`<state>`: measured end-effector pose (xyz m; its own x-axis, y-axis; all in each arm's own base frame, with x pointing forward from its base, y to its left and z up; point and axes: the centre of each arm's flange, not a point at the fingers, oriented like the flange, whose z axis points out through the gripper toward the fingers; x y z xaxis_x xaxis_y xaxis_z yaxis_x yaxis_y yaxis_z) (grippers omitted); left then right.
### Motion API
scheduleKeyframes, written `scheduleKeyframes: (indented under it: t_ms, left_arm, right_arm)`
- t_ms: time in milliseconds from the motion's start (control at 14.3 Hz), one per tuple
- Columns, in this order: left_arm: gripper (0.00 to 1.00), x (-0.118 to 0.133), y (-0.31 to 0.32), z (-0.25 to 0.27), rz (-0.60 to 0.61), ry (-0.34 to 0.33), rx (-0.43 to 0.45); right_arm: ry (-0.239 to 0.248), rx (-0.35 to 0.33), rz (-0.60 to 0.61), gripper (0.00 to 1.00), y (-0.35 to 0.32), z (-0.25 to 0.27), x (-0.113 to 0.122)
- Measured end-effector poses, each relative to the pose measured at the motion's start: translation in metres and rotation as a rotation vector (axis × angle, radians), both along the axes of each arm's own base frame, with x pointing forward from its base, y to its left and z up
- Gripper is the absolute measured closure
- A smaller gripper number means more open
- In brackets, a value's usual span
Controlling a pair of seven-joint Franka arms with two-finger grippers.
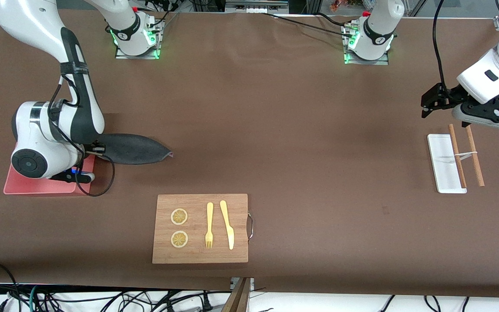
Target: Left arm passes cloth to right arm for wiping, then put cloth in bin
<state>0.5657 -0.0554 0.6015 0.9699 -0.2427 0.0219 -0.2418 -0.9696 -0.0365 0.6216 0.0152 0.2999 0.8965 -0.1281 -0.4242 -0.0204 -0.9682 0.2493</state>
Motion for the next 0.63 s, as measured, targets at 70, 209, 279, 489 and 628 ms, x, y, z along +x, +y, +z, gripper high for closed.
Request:
scheduleKeyframes:
  t_ms: [70, 209, 279, 489, 628]
  left_arm:
    - [0.00, 0.000, 0.000, 0.000, 0.002, -0.002, 0.000]
    - [0.00, 0.000, 0.000, 0.000, 0.006, -0.003, -0.001]
    - [0.00, 0.000, 0.000, 0.000, 0.008, -0.003, -0.001]
    - [0.00, 0.000, -0.003, 0.001, 0.003, -0.007, -0.001]
    - [0.00, 0.000, -0.007, 0.003, -0.005, -0.011, -0.002]
  right_arm:
    - [-0.006, -0.005, 0.023, 0.98, -0.001, 0.001, 0.002]
    - [-0.041, 0.000, 0.041, 0.98, 0.004, 0.001, 0.006]
    - [-0.059, 0.013, 0.049, 0.98, 0.012, -0.001, 0.009]
    - [-0.102, 0.038, 0.001, 0.98, 0.055, -0.008, 0.010]
    - [-0.125, 0.035, -0.051, 0.98, 0.094, -0.011, 0.006]
